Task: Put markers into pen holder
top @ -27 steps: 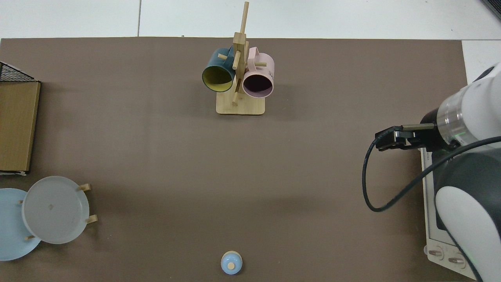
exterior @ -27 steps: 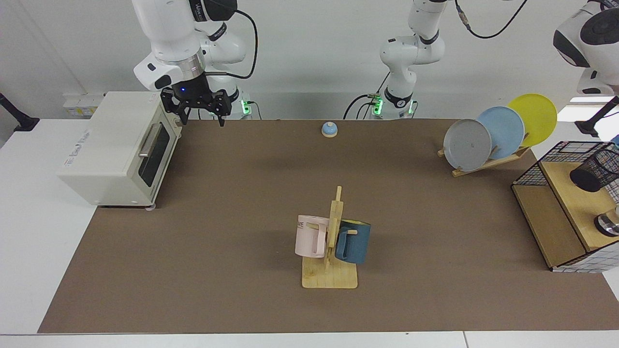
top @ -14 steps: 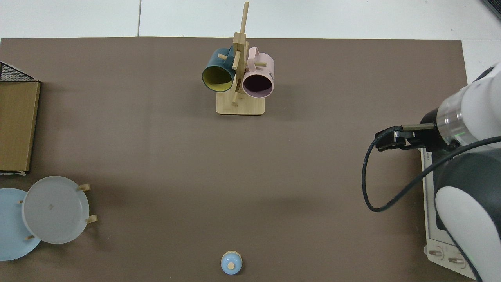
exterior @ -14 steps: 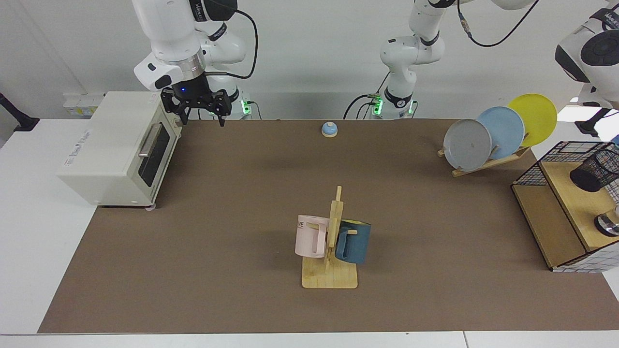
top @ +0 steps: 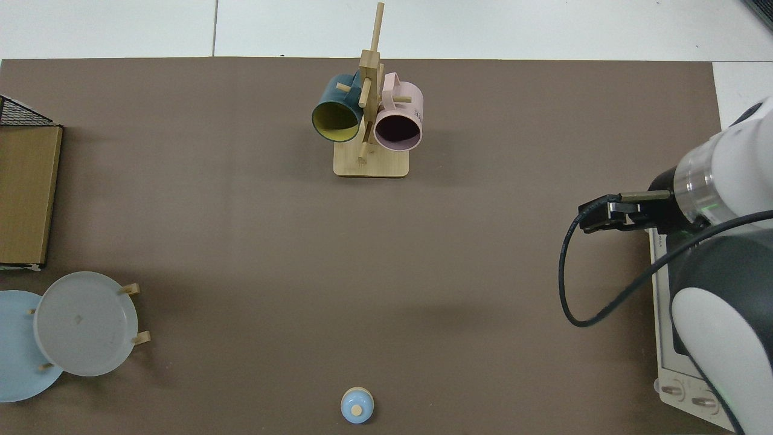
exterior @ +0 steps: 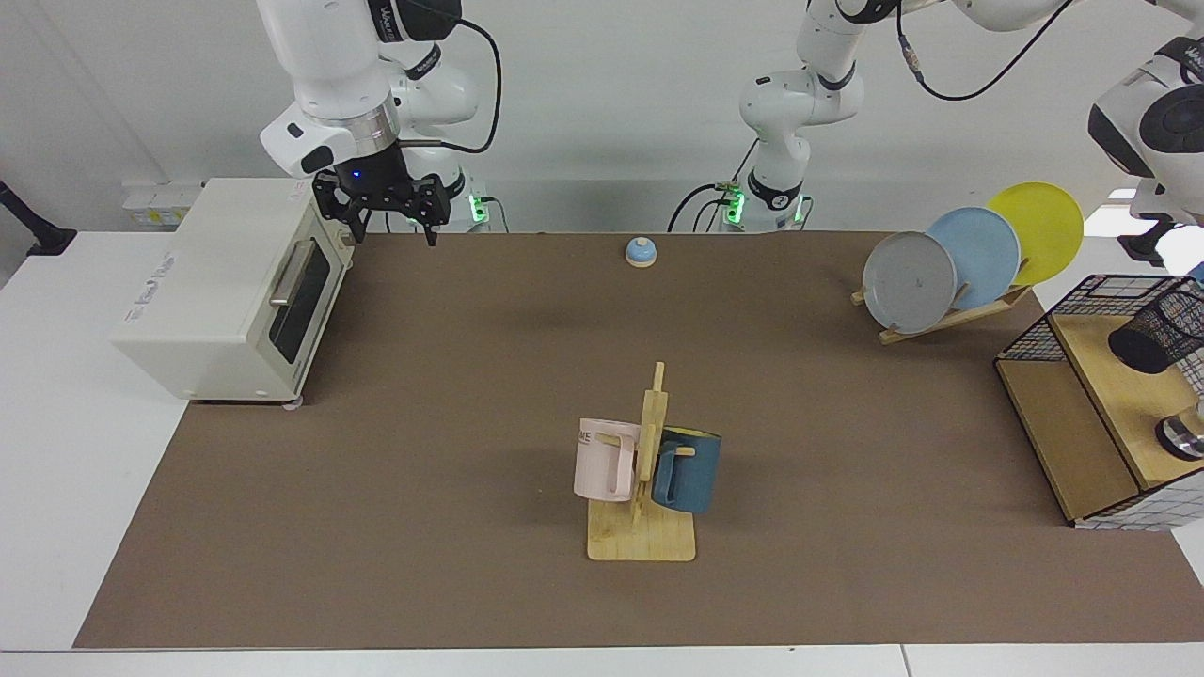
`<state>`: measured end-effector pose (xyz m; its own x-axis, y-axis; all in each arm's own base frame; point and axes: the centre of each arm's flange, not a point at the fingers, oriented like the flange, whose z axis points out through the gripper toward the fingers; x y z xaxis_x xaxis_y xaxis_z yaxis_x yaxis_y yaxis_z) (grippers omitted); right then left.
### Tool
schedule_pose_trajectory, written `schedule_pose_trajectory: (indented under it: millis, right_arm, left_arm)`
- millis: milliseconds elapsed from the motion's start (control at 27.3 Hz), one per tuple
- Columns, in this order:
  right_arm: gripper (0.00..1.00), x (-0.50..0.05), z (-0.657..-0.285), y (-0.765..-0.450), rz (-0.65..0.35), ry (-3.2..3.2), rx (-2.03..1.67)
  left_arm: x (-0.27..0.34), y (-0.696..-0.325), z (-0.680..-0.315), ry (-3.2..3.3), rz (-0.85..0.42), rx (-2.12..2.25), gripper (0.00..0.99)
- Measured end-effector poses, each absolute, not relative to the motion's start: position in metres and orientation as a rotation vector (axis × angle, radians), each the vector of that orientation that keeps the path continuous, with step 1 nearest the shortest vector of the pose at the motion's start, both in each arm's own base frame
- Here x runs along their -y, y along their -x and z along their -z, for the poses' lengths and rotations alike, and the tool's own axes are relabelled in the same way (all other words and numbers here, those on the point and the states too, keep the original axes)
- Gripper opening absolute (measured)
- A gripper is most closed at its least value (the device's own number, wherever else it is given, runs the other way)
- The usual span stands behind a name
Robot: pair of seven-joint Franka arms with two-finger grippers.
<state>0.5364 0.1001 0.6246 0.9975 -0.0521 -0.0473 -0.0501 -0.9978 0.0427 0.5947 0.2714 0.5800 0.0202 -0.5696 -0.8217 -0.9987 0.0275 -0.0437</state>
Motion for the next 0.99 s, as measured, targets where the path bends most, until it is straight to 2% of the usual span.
schedule_pose_trajectory:
  millis: [623, 989]
  right_arm:
    - [1.00, -0.100, -0.625, -0.536, 0.075, -3.098, 0.079]
    - [1.00, -0.100, -0.625, -0.536, 0.075, -3.098, 0.079]
  left_arm:
    - [-0.274, -0.595, -0.555, 1.632, -0.832, -1.665, 0.176]
    - [-0.272, -0.598, -0.537, 1.615, -0.783, -1.703, 0.176]
